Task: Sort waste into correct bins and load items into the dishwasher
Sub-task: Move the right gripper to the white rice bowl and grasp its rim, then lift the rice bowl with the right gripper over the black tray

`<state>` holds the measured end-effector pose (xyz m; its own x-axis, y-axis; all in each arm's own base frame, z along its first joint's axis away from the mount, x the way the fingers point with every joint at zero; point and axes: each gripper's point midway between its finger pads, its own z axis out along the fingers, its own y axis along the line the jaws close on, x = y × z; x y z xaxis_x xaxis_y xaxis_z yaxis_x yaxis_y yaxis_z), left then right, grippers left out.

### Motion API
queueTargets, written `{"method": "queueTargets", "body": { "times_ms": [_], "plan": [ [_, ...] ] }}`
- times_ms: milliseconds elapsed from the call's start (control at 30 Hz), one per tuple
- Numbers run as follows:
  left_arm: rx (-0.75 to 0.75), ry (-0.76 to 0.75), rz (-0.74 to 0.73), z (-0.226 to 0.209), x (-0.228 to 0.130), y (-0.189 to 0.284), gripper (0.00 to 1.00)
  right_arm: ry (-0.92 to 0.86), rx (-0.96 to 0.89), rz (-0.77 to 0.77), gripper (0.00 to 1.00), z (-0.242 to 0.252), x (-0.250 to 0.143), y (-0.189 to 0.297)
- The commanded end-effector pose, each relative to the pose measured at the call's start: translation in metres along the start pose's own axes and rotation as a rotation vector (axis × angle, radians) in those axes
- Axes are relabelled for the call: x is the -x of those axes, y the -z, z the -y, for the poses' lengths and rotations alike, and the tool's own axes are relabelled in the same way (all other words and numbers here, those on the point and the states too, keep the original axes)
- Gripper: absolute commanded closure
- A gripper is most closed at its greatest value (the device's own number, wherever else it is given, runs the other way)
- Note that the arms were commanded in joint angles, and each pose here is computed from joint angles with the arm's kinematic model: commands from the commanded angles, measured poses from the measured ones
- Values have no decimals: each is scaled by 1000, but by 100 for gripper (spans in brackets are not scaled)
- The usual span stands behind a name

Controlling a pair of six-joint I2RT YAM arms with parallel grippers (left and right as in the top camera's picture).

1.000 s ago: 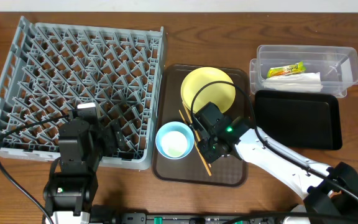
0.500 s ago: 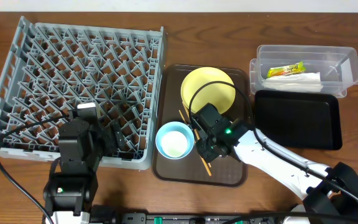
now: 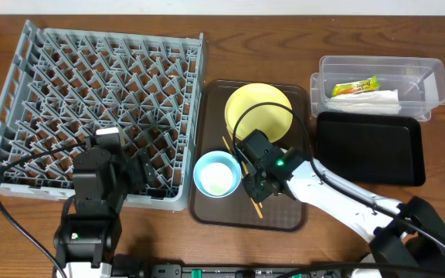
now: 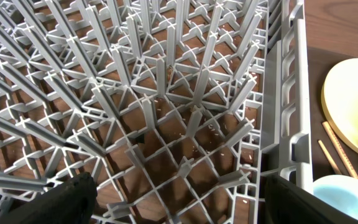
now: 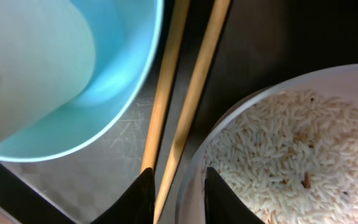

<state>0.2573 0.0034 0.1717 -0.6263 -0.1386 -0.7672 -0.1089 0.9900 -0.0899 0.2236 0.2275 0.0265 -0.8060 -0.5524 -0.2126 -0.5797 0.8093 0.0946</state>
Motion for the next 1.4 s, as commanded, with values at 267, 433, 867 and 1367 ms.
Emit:
{"method": "queueTargets", "body": {
  "times_ms": [267,433,867,1367],
  "plan": [
    [-1,10,22,1,9,5,11,-23,-58,-22,95,7,-5,-10],
    [-1,10,22,1,9,5,11,-55,-141,0,99,21,-1,-8],
    [-1,10,22,1,9,5,11,-203,-114,209,99,39,56,66],
    [-1,10,22,1,9,5,11,-584,65,352,99,129,45,133]
  ]
}}
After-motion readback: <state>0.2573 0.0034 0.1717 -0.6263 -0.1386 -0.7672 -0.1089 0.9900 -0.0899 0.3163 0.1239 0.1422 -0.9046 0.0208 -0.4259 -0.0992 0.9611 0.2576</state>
